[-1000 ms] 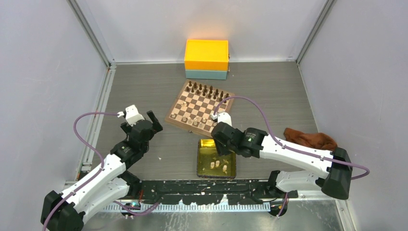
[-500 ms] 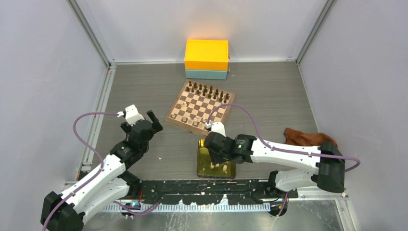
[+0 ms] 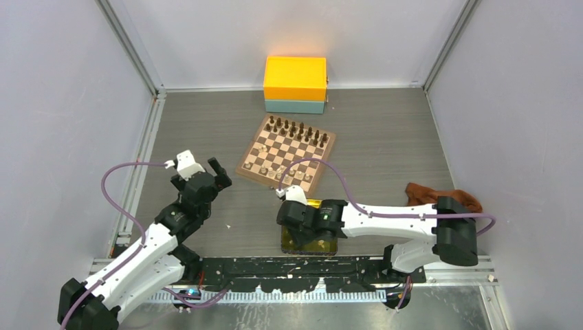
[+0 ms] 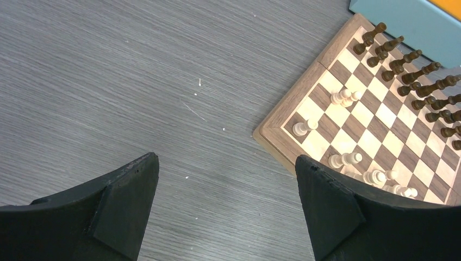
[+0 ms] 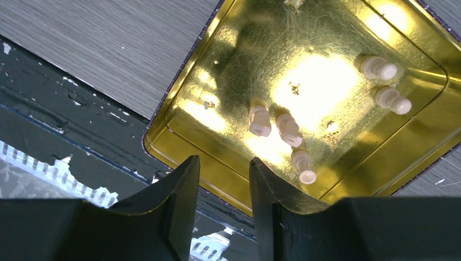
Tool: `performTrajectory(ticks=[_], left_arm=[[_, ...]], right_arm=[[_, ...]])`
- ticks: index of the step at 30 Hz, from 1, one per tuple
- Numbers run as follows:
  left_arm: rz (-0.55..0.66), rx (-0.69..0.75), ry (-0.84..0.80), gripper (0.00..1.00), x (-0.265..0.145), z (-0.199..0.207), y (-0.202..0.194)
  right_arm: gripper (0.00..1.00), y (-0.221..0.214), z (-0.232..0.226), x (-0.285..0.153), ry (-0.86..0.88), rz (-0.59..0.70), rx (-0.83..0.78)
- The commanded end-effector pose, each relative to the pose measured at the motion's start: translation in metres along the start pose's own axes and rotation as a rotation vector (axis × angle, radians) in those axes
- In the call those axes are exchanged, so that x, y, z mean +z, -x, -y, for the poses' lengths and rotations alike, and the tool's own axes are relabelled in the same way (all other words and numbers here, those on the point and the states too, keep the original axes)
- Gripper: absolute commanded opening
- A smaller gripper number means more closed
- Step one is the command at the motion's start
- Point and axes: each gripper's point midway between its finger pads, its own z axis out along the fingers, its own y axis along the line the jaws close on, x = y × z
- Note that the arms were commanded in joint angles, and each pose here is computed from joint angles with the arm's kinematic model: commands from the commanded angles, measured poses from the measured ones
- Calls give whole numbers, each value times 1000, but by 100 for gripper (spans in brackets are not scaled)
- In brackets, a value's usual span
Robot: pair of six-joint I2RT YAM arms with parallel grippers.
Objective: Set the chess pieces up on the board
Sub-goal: Pick up the chess piece from the storage box.
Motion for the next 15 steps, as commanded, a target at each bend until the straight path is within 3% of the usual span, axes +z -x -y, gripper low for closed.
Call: performTrajectory(ticks=[1,15], left_arm=[[46,-38,-19,96,-2,4,12],[51,-41,-14,96,-3,0,10]], right_arm=[[44,14,-8,-6,0,27,-46],[45,14,7,9,-86,16,-129]])
